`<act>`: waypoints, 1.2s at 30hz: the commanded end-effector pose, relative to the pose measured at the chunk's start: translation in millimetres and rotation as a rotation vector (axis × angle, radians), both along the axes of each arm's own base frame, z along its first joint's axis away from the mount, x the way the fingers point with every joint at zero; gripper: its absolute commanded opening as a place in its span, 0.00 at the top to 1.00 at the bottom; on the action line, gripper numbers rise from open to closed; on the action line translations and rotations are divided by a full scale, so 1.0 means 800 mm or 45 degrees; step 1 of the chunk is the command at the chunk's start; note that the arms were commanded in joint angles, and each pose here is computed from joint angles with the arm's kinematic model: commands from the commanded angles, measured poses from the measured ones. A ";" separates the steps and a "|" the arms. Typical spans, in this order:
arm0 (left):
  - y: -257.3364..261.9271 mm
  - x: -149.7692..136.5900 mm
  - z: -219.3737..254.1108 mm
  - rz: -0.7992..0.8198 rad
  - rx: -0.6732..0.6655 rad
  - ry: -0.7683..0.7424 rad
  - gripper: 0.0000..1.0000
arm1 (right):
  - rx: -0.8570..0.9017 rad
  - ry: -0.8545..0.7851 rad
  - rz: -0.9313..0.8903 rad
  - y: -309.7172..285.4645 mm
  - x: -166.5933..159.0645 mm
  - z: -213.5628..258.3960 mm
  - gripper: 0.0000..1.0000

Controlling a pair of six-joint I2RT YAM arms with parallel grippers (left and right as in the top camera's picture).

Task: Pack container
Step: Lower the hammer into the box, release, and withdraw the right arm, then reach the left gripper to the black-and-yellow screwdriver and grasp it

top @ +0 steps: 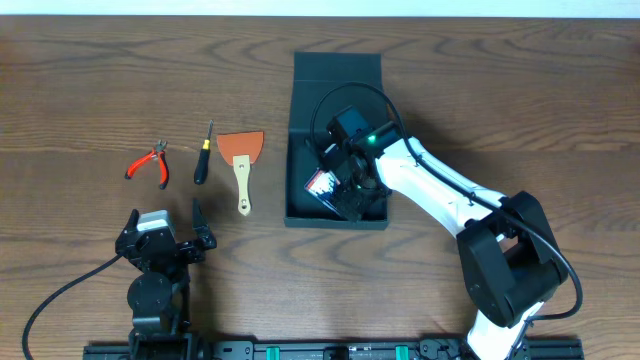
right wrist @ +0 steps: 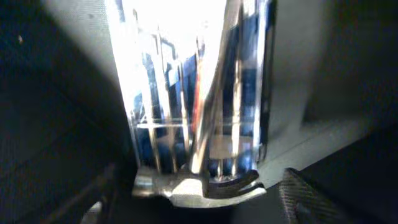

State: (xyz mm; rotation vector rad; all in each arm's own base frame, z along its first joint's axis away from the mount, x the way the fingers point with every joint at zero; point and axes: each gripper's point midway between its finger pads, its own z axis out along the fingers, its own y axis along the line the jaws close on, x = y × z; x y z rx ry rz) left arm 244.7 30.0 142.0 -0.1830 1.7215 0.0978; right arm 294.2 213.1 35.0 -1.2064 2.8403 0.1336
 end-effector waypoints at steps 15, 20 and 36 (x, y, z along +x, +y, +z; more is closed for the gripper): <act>0.003 -0.003 -0.022 0.016 0.018 0.069 0.01 | 0.041 -0.186 -0.127 0.025 0.059 0.090 0.07; 0.003 -0.003 -0.022 0.016 0.018 0.069 0.01 | -0.066 -0.483 -0.507 -0.027 0.123 0.198 0.01; 0.003 -0.003 -0.022 0.016 0.018 0.069 0.02 | -0.050 -0.587 -1.265 -0.267 0.176 0.295 0.01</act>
